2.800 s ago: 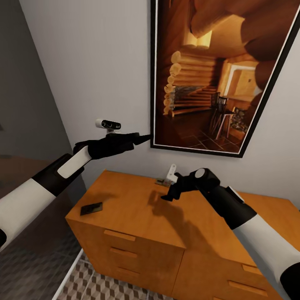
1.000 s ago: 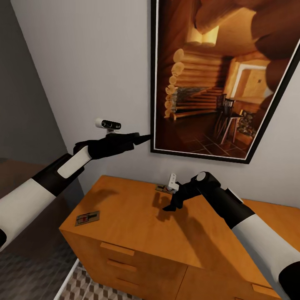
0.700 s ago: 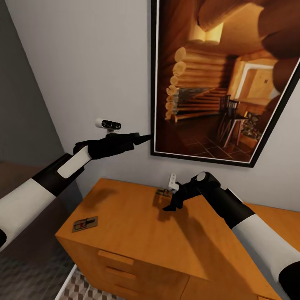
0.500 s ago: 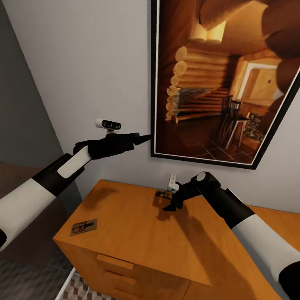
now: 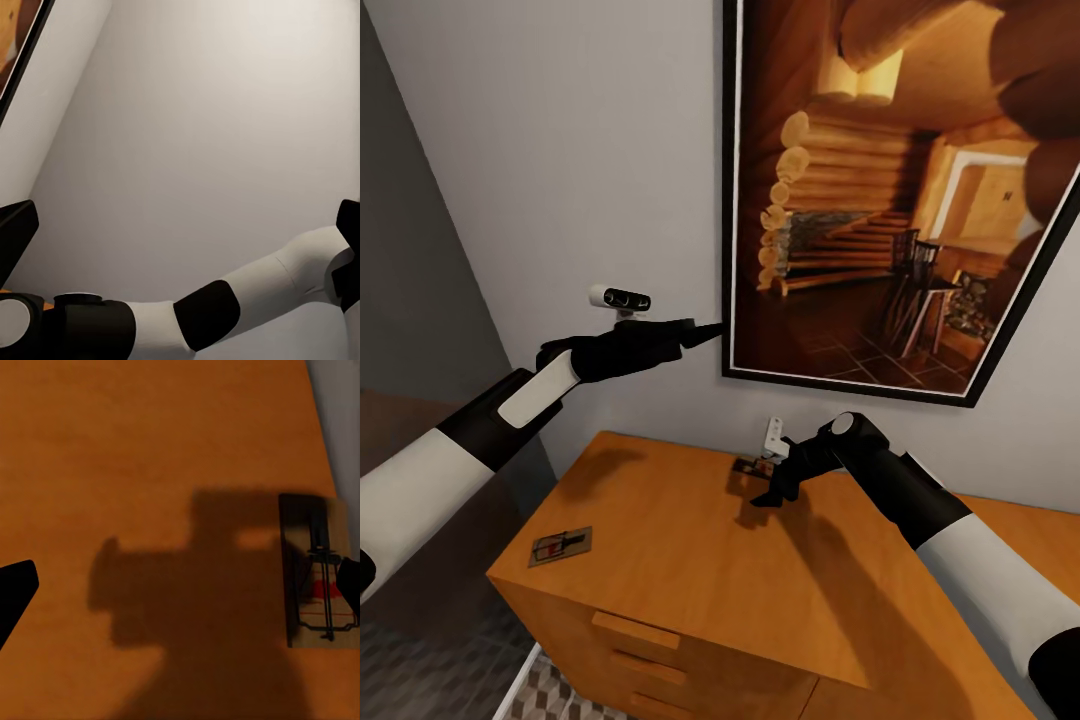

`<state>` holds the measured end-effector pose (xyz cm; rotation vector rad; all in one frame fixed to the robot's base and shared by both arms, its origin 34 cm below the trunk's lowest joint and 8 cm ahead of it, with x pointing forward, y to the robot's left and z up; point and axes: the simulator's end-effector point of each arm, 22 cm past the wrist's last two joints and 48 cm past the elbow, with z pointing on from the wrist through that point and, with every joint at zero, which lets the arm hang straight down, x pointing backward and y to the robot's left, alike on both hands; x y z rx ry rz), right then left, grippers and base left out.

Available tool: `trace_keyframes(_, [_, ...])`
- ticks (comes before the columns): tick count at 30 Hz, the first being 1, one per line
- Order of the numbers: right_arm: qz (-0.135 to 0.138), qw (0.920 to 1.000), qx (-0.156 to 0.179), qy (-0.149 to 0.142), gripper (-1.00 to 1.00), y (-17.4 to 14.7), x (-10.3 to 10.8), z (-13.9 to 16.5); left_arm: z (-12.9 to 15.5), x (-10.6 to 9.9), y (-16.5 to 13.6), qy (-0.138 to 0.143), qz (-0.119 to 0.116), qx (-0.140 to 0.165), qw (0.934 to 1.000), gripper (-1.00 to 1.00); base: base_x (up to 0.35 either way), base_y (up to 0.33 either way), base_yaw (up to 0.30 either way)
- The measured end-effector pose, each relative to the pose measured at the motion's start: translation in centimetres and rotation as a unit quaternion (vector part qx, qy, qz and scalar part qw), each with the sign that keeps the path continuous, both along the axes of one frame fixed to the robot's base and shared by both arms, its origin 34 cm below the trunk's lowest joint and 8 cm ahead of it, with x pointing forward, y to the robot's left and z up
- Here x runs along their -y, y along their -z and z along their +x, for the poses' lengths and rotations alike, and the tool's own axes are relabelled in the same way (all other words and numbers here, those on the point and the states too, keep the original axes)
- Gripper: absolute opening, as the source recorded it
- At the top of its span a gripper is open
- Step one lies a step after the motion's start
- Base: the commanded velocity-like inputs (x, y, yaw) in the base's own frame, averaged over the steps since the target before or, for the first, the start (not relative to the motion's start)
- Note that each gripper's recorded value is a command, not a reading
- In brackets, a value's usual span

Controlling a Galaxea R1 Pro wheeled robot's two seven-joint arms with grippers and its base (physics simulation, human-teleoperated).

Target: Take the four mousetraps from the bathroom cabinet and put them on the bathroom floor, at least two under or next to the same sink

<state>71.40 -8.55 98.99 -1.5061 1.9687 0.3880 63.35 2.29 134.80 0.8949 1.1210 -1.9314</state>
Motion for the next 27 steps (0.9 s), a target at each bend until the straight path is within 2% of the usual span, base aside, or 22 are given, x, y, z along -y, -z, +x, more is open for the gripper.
trace_keyframes(27, [-0.012,0.9999,0.011,0.004,1.00,-0.22,0.50,0.37,0.02,-0.01,0.01,0.000,0.000,0.000,1.0000,1.00,0.000,0.000,0.000])
